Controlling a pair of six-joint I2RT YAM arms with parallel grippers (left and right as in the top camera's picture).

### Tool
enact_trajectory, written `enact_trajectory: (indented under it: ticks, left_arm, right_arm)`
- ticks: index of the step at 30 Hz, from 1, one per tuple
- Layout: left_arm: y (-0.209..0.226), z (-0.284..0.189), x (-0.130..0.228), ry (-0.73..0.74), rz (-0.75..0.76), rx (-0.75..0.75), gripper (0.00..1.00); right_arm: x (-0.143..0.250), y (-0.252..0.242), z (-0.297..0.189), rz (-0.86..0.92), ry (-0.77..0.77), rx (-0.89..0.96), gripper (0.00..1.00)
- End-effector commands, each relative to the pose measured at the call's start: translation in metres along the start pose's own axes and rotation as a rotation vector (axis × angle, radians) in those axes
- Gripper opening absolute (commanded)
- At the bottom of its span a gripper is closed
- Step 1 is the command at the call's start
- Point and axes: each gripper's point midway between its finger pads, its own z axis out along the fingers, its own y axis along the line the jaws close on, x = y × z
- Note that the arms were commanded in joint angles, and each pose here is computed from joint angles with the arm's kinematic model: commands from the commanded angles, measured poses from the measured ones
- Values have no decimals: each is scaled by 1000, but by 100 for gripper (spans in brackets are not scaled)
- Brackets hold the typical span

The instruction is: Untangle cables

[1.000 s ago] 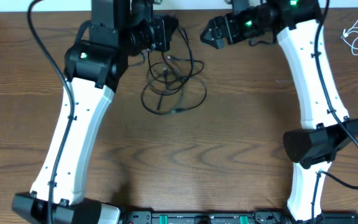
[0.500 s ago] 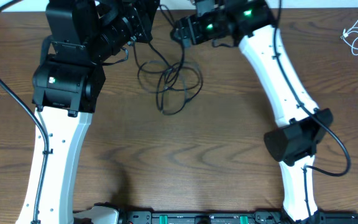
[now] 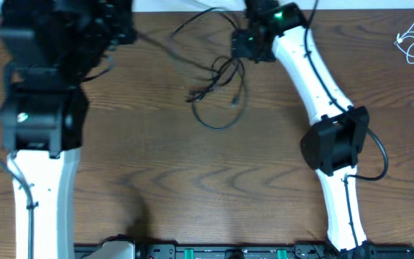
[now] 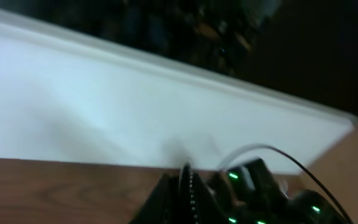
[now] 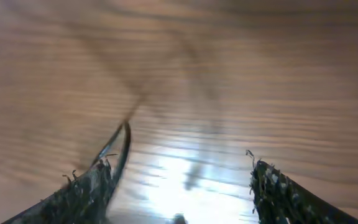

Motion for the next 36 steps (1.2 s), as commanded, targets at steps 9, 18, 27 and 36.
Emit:
enact_trajectory:
  ticks: [9, 18, 27, 36]
  left_arm:
    - [46, -72, -62, -220, 11, -189, 7]
    - [72, -85, -59, -207, -10, -274, 7]
    - [76, -80, -53, -180, -24, -281, 7]
    - [79, -76, -41, -132, -48, -278, 7]
  right_arm:
    - [-8, -118, 1, 106, 74, 170, 66]
    - [-4, -163, -4, 101, 125, 194, 66]
    - [18, -95, -5, -247, 214, -159, 62]
    - [28, -44, -18, -297, 214, -324, 64]
